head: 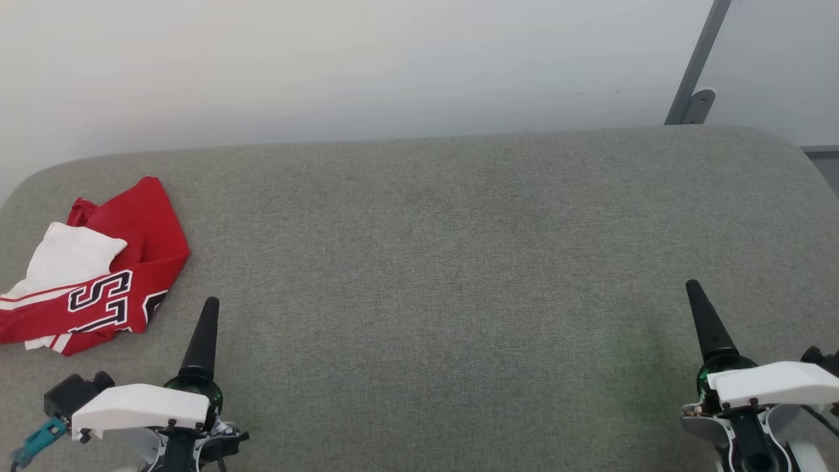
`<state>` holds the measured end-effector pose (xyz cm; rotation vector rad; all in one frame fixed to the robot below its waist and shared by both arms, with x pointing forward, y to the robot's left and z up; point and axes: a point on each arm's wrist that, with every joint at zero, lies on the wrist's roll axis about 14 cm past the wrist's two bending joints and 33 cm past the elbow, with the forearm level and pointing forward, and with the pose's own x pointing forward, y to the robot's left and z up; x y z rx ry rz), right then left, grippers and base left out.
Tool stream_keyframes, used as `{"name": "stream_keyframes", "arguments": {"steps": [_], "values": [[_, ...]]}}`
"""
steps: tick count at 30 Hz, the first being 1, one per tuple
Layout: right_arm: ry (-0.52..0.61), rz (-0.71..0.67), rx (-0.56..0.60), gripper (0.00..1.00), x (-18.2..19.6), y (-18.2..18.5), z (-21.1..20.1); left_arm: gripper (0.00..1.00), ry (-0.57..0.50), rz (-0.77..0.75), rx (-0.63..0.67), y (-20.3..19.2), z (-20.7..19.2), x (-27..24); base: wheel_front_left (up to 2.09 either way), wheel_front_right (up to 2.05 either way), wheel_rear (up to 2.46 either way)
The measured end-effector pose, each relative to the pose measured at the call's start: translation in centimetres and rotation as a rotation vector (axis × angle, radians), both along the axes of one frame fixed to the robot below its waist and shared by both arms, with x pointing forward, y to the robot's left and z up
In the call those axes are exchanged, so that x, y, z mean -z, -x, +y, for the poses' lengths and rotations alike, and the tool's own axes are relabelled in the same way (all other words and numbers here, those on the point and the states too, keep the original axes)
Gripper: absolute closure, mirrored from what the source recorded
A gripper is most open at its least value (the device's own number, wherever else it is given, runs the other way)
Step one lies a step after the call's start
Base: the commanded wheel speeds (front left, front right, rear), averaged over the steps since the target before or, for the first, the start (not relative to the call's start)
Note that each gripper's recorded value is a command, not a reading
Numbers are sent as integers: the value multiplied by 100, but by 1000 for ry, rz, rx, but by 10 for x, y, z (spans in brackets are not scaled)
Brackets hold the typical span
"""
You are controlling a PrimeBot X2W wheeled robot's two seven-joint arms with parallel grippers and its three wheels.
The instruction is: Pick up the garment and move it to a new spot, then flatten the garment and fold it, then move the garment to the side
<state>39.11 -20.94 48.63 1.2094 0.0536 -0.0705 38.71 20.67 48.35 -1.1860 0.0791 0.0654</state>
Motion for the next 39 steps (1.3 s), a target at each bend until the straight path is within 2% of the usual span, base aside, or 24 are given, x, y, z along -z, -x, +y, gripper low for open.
{"name": "stream_keyframes", "arguments": {"steps": [14,22,39], "values": [[346,-13,-24,0,-7,-10,0,0,-342,2,19,-1,6,-3,0,0,0],[550,-28,-50,0,-12,-16,2,0,-502,-5,27,-4,8,-6,0,0,0],[808,-66,-59,0,-22,-24,2,0,-748,-34,56,-6,6,-10,0,0,0]]}}
